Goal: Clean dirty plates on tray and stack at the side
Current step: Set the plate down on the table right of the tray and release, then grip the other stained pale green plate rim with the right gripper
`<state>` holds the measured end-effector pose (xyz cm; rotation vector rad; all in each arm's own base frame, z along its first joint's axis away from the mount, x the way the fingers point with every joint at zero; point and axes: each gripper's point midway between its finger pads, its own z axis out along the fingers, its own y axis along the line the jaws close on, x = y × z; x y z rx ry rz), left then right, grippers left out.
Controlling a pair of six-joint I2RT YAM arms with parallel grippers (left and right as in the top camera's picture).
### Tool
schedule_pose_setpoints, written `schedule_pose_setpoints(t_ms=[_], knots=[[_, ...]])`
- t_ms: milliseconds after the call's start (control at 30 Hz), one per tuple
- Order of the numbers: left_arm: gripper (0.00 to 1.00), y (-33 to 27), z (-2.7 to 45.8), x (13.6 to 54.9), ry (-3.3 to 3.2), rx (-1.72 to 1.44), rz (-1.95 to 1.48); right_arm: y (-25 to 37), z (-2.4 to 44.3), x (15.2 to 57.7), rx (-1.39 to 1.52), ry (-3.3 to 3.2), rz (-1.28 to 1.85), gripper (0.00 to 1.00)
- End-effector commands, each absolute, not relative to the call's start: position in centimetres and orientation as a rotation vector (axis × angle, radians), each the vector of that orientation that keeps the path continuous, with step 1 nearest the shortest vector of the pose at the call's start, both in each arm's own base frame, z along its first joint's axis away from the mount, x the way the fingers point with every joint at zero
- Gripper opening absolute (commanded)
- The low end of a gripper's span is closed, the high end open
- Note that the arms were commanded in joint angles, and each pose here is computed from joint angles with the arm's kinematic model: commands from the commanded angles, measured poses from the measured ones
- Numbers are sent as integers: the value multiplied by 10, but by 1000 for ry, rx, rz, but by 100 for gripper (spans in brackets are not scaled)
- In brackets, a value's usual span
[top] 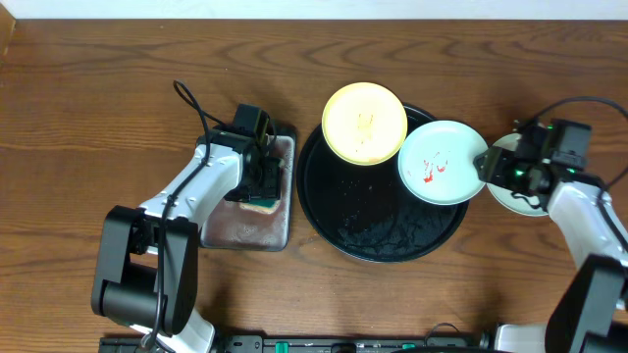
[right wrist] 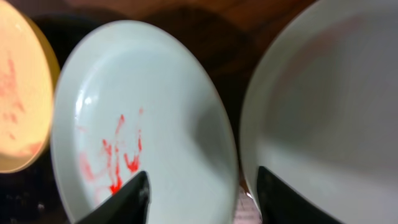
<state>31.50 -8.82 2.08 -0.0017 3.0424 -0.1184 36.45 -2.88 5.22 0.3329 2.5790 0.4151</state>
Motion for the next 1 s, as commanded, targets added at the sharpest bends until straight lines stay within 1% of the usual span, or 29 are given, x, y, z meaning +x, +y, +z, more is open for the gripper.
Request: schedule_pose_setpoints(t_ms=[0, 33, 67, 133, 333, 500, 600, 733, 967], knots=[[63, -92, 28, 320, 3021, -1, -141, -28, 33, 367, 331, 2619, 368, 41], [63, -92, 28, 320, 3021, -1, -141, -28, 31, 368, 346, 2620, 372, 38], [63, -92, 28, 320, 3021, -1, -141, -29, 28, 369, 368, 2619, 378, 29], [63, -92, 28, 320, 3021, -1, -141, -29, 27, 370, 376, 2616, 380, 17], [63, -92, 28, 321, 3020, -1, -141, -31, 45, 372, 365, 2576, 369, 1], [63, -92, 28, 321, 3020, -1, -141, -28, 79, 361, 352, 2536, 362, 1], [63, -92, 28, 321, 3020, -1, -141, -22, 85, 346, 352, 2570, 372, 1], [63, -92, 29, 322, 3015, -1, -143, 3, 70, 318, 320, 2715, 414, 1], [63, -93, 29, 327, 2995, 1, -149, 40, 46, 305, 190, 2825, 453, 1]])
